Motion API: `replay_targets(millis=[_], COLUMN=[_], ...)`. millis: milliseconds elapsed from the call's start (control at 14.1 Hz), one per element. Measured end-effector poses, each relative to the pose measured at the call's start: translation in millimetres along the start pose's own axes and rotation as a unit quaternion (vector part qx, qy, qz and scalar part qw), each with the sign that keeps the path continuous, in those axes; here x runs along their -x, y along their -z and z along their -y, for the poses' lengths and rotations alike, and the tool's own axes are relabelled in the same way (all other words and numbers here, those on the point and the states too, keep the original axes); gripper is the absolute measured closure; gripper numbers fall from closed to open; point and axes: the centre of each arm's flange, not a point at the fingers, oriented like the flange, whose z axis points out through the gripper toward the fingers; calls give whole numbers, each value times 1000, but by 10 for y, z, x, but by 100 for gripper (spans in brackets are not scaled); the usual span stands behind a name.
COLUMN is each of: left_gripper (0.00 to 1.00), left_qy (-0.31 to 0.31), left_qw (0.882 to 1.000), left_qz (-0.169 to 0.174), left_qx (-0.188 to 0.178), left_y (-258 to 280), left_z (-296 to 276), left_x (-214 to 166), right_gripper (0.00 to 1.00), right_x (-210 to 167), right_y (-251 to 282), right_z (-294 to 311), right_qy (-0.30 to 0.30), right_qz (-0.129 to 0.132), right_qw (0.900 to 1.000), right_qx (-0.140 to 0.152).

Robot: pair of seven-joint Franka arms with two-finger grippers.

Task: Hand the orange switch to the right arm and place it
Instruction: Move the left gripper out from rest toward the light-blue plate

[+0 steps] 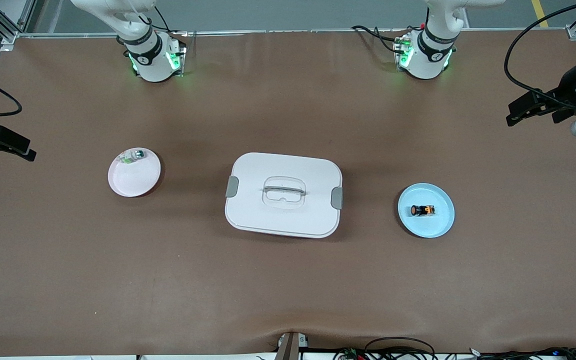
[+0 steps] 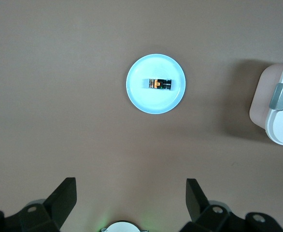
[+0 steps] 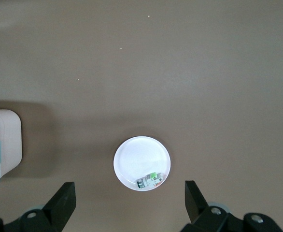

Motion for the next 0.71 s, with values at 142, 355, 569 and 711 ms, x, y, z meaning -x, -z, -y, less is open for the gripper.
replay_targets(millis=[142,355,569,711], left_gripper=[0,0,0,0], left_qy=[1,1,2,4], left_qw=[1000,1000,1000,1000], left_qz=[0,1,8,13], left_qx=[0,0,-1,-1], left_y=[-2,-11,-81,-141], left_z=[6,5,15,35], left_x=[-2,-8,-55,-97], right_gripper=[0,0,0,0], right_x=[0,0,0,0], right_y=[0,0,0,0], right_z=[0,0,0,0], right_qy=[0,0,0,0], right_qz=[0,0,0,0], right_qw=[1000,1000,1000,1000], right_qx=[0,0,0,0])
